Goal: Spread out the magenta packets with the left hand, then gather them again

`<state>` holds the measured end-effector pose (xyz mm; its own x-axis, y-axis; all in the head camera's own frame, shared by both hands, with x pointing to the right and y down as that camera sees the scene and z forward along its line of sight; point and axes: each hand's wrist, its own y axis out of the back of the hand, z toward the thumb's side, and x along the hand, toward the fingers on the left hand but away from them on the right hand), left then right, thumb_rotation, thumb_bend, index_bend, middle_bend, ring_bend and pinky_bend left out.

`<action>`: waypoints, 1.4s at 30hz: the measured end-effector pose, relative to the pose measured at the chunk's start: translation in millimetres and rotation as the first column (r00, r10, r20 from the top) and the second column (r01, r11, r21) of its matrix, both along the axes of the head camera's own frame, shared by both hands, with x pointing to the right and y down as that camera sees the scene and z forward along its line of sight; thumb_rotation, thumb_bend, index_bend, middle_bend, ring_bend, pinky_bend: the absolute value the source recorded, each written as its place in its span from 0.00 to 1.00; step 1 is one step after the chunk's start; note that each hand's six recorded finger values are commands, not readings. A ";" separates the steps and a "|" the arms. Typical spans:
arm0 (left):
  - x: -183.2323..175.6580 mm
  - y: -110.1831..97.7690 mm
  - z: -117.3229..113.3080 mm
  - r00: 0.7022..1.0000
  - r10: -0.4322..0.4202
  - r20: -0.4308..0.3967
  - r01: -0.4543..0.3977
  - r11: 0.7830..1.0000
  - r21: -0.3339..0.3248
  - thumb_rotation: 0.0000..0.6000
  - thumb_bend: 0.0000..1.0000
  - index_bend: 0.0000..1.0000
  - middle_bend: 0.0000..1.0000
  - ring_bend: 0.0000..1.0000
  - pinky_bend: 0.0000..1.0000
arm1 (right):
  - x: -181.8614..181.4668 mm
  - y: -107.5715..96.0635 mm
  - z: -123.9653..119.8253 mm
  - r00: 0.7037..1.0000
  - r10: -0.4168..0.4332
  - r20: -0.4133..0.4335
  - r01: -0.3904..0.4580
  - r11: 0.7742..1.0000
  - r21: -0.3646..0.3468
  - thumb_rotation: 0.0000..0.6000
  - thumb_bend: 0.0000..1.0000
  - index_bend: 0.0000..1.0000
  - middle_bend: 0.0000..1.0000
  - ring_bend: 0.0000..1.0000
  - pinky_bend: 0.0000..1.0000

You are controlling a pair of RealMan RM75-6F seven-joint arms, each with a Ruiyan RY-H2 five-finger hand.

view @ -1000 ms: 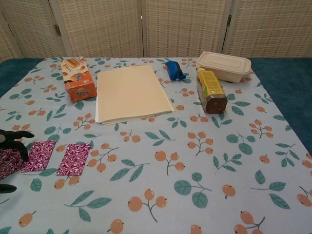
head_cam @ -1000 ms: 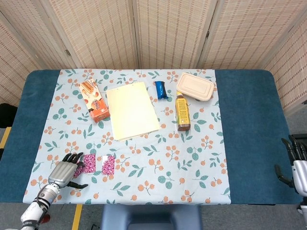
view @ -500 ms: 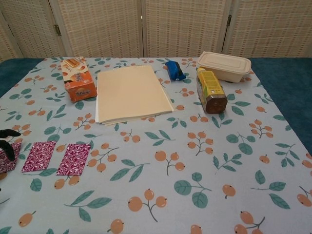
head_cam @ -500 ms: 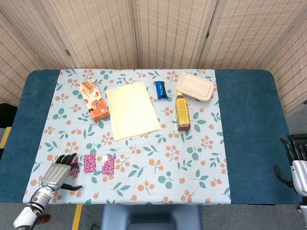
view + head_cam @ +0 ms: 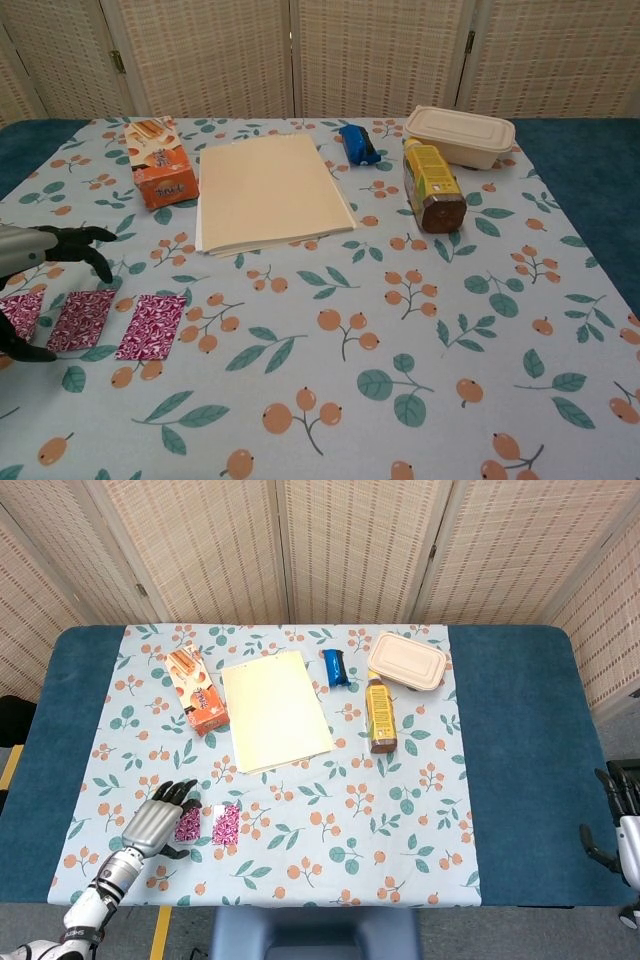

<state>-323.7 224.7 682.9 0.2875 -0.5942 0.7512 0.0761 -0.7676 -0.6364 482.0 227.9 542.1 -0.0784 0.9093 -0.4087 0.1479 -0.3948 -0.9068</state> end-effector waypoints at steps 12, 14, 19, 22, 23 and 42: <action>27.9 -7.8 9.2 1.000 0.020 0.003 -0.020 0.999 -0.040 0.95 0.12 0.24 0.00 0.00 0.00 | 3.2 -2.0 4.7 1.000 0.005 0.002 -0.005 1.000 -0.011 1.00 0.45 0.00 0.00 0.00 0.00; 34.4 -6.9 11.2 0.999 0.032 0.005 -0.032 0.998 -0.047 0.96 0.12 0.24 0.00 0.00 0.00 | 3.6 -2.4 5.2 1.000 0.005 0.003 -0.005 1.000 -0.012 1.00 0.46 0.00 0.00 0.00 0.00; 47.1 -5.1 15.3 0.999 0.049 0.017 -0.048 0.998 -0.051 0.96 0.12 0.23 0.00 0.00 0.00 | 6.0 -2.0 6.8 1.000 0.011 0.006 -0.010 1.000 -0.016 1.00 0.46 0.00 0.00 0.00 0.00; 54.3 -4.2 17.9 0.999 0.040 0.023 -0.039 0.998 -0.053 0.96 0.13 0.23 0.00 0.00 0.00 | 7.1 -1.4 8.0 1.000 0.012 0.009 -0.012 1.000 -0.019 1.00 0.46 0.00 0.00 0.00 0.00; 56.3 -4.0 18.7 0.999 0.038 0.025 -0.037 0.998 -0.054 0.96 0.13 0.23 0.00 0.00 0.00 | 7.3 -1.4 8.2 1.000 0.013 0.010 -0.013 1.000 -0.020 1.00 0.46 0.00 0.00 0.00 0.00; 69.6 -0.2 30.5 0.998 0.015 0.066 -0.012 0.999 -0.047 0.96 0.14 0.23 0.00 0.00 0.00 | 13.4 -0.3 9.2 1.000 0.022 0.015 -0.021 1.000 -0.021 1.00 0.46 0.00 0.00 0.00 0.00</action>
<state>-254.1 224.4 713.4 0.2442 -0.5548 0.7953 0.1277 -0.7946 -0.5936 495.3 227.6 551.3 -0.0916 0.8989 -0.4284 0.1702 -0.4097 -0.8962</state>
